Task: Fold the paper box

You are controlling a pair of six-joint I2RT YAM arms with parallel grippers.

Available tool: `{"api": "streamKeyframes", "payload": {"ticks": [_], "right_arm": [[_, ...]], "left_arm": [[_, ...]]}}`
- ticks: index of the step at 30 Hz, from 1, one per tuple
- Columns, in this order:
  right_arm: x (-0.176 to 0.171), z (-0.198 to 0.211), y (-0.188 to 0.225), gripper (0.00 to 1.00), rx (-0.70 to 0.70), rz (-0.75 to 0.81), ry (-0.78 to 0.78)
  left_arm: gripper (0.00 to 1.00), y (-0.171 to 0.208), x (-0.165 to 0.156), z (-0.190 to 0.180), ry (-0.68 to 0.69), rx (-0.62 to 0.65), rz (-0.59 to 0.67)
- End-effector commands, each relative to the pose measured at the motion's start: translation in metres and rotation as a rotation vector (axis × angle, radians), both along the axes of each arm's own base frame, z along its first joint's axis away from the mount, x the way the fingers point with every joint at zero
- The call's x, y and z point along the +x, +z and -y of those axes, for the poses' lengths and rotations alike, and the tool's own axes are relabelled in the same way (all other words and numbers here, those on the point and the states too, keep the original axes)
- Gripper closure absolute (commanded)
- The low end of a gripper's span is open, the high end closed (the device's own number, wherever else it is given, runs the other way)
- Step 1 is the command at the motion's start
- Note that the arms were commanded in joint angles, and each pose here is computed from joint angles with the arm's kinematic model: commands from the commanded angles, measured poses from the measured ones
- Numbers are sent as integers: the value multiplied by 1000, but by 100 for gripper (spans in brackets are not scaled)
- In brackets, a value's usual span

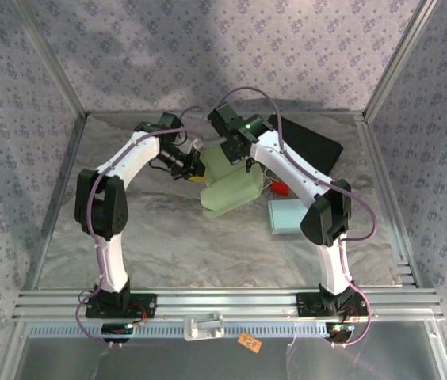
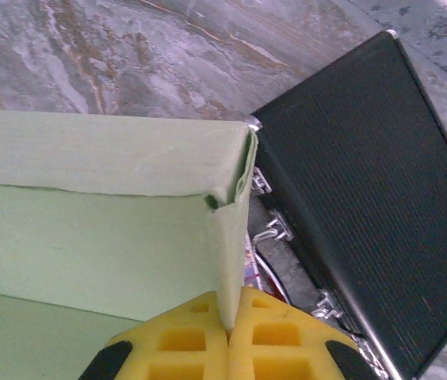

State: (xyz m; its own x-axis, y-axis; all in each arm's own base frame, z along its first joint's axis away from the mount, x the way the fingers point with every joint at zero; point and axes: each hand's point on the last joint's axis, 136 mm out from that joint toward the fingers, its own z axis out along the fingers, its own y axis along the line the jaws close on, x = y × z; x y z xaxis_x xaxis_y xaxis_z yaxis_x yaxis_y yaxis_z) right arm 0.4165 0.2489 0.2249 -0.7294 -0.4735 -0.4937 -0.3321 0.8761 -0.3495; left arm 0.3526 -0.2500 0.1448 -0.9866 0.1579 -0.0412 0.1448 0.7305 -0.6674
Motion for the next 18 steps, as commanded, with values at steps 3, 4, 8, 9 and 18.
{"api": "streamKeyframes", "payload": {"ticks": [3,4,8,9,18], "right_arm": [[-1,14,1,93,-53,-8,-47],[0,14,1,89,-48,-10,-50],[4,16,3,88,-61,1,-58],[5,17,5,91,-71,10,-59],[11,32,19,100,-254,132,-116]], "left_arm": [[100,38,-5,8,-22,-47,66],[100,39,-6,8,-22,-47,68],[100,38,-7,9,-25,-42,65],[100,38,-7,8,-24,-39,65],[100,40,-7,11,-11,-33,62]]}}
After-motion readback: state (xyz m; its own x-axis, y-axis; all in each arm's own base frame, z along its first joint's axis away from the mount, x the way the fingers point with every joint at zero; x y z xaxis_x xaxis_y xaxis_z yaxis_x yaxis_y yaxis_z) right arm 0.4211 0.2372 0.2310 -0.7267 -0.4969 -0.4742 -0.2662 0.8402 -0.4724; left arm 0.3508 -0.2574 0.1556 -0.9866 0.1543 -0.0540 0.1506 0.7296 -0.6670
